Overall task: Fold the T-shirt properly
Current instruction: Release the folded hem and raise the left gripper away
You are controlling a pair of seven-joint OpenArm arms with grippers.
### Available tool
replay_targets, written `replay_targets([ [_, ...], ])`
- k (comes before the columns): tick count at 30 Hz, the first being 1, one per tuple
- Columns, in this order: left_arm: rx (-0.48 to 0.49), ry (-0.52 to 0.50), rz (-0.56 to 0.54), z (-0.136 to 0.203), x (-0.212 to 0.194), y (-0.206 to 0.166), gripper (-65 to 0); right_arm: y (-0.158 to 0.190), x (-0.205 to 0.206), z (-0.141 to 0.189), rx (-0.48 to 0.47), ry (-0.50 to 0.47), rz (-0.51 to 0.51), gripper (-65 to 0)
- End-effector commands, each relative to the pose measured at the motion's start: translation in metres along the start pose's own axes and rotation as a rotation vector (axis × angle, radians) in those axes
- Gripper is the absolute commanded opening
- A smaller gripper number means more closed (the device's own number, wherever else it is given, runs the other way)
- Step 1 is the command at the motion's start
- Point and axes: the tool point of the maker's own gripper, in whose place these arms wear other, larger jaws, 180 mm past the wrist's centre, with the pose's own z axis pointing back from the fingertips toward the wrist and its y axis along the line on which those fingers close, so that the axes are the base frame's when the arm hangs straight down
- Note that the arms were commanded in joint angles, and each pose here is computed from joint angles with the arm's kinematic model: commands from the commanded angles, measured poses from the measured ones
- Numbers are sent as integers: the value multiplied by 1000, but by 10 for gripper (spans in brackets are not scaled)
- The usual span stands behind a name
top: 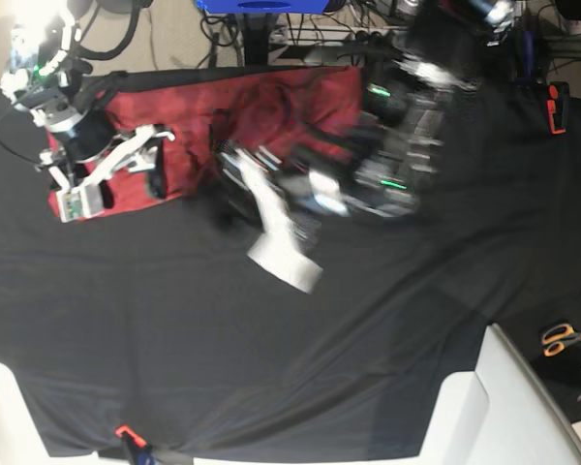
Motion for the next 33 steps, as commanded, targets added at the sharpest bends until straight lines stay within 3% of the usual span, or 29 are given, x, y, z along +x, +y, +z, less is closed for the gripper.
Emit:
replay_targets([
  [1,55,-50,-20,26,15,19,-434,-2,11,3,2,-38,17,-212],
  [3,192,-83,-16,74,20,59,-630,9,12,1,38,-36,41,-212],
  [4,256,-88,-10,98,20,77,-650,13,12,1,57,-30,67,-212],
  [7,455,-76,18,175,4,123,-650,41,9,1,162,-7,173,-279],
  [9,579,-81,40,228,-6,142,-650,63,2,2,248,19,256,-377],
  [13,823,-139,88,330,-19,162,-650,108,-15,4,414,80,401,-639],
  [17,1032,-101,73,398,-37,169,-650,141,-22,1,509,148,516,-642],
  [19,1100,-63,73,412,-51,171,-650,154,-25,-5,537,181,565,-645],
  [22,1156,-17,71,420,-70,171,-650,166,-27,-23,494,245,563,-645],
  [26,1090,48,23,402,-84,165,-650,173,-41,-42,383,386,519,-645],
  [33,1079,34,61,394,-92,170,-650,196,-71,-51,253,579,314,-645],
])
